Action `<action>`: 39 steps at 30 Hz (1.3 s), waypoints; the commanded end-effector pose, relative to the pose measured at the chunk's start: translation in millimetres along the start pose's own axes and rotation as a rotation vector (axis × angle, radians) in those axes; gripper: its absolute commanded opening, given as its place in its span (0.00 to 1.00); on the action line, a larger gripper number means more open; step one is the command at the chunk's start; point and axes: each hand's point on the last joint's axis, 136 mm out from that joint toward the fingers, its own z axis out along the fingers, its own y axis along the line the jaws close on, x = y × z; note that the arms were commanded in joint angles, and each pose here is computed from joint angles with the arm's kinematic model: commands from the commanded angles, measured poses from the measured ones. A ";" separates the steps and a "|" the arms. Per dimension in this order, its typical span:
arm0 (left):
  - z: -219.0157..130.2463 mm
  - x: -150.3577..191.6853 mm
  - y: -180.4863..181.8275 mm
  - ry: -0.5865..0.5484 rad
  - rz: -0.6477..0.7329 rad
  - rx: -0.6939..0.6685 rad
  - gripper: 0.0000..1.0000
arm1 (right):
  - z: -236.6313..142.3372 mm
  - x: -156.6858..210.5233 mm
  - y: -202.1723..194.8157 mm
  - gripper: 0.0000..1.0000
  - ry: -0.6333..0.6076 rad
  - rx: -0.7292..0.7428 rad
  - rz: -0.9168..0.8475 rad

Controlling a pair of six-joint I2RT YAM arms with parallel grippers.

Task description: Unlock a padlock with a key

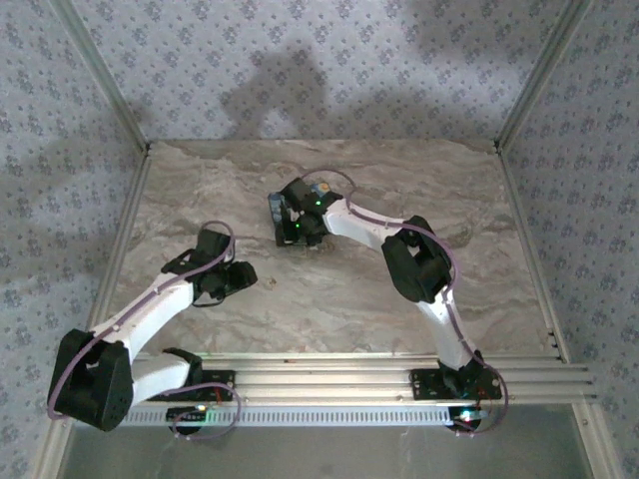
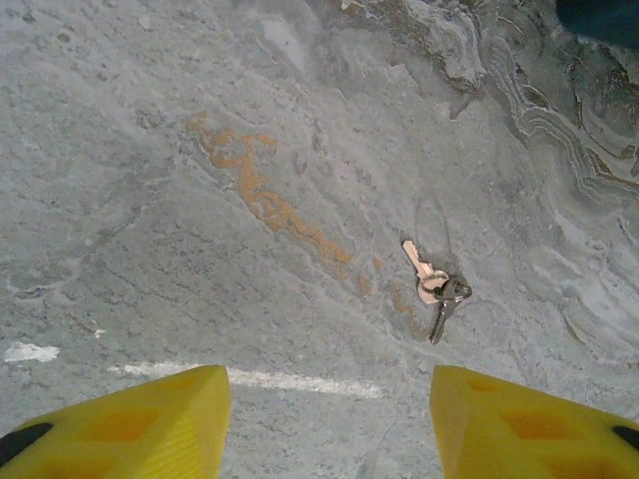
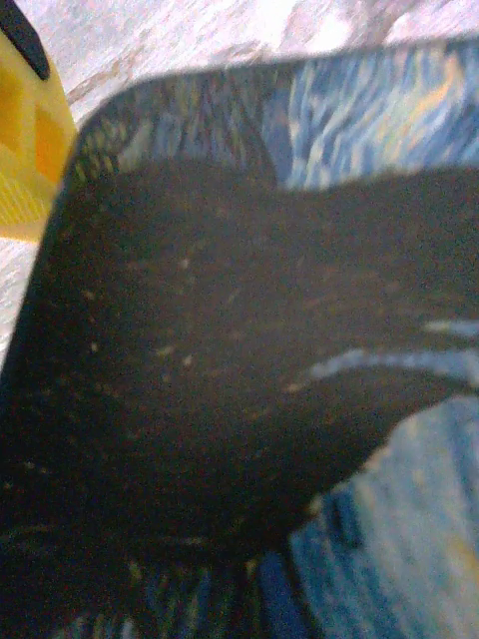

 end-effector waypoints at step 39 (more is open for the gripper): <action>66.8 -4.8 -51.2 0.068 -0.192 -0.260 0.39 | -94.6 82.9 -74.0 0.52 -0.034 -0.024 0.116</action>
